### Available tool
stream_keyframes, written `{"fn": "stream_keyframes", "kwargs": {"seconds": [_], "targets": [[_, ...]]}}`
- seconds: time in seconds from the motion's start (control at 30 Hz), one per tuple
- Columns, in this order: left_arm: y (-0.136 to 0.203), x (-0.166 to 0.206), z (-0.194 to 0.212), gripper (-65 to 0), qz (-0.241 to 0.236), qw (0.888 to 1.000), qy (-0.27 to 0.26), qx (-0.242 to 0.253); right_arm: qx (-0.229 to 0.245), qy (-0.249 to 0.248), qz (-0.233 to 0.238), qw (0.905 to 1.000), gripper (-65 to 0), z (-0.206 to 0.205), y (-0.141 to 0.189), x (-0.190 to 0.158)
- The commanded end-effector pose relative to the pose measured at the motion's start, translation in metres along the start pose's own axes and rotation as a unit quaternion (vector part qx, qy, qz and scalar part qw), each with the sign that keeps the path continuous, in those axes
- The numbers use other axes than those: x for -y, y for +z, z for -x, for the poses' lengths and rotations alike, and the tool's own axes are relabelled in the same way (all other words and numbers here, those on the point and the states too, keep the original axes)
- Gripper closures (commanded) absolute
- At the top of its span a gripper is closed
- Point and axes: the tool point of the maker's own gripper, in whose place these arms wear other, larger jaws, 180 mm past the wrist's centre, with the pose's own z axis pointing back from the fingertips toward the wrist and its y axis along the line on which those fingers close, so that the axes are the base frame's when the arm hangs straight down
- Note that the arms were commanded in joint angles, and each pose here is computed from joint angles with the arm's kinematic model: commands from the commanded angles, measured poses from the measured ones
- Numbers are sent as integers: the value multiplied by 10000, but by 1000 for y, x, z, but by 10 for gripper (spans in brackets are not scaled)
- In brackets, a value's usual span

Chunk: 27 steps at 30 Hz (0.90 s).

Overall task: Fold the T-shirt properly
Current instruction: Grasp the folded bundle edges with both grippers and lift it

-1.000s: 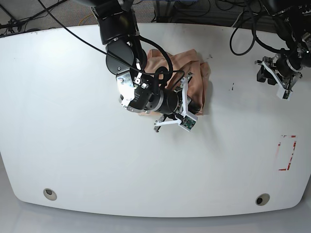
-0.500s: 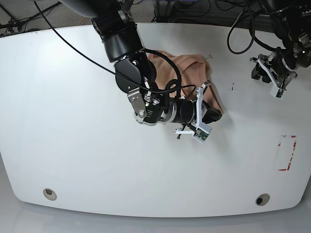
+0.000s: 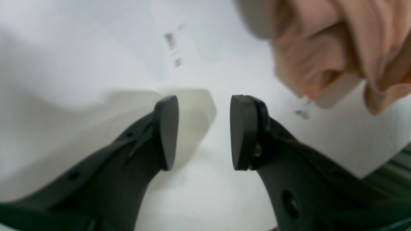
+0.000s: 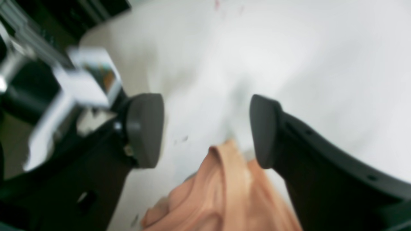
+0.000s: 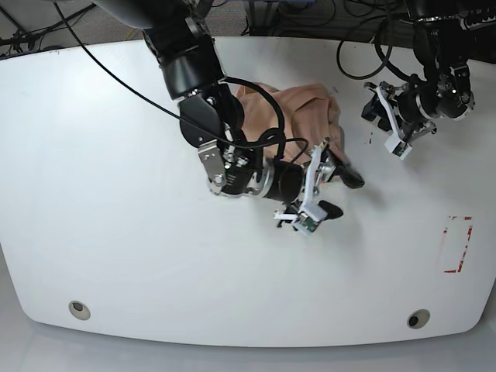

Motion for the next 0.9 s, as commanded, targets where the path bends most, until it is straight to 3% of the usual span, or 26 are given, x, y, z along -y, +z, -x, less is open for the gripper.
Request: {"fn": "stream_keyframes", "kwargs": {"seconds": [0.0,0.2,0.37,0.5,0.7,0.87], "targets": [[9,16,-34,-239,57,9977,-534,421,382,152,296,9987,-400,-21,26,14],[1,63,-54,-239,558,9900,-1176,543,149,42,1108,9937,-387,-7,77,59],[-8,112,-78,-239,1058,9793,-1517,827,-258,10,1554,9875,-254,21,114,81],[-13,129,-90,-239,1192,9733,-1751,885,-462,-61,1624,9856,-174,37,123,87],[-23,133,-96,-239,932,9681,-2220,692,-770,-436,1538,9841,-173,69,115,90],[-38,117,-80,-239,687,9725,-2211,254,-1046,-679,1305,9836,-170,98,101,86]]}}
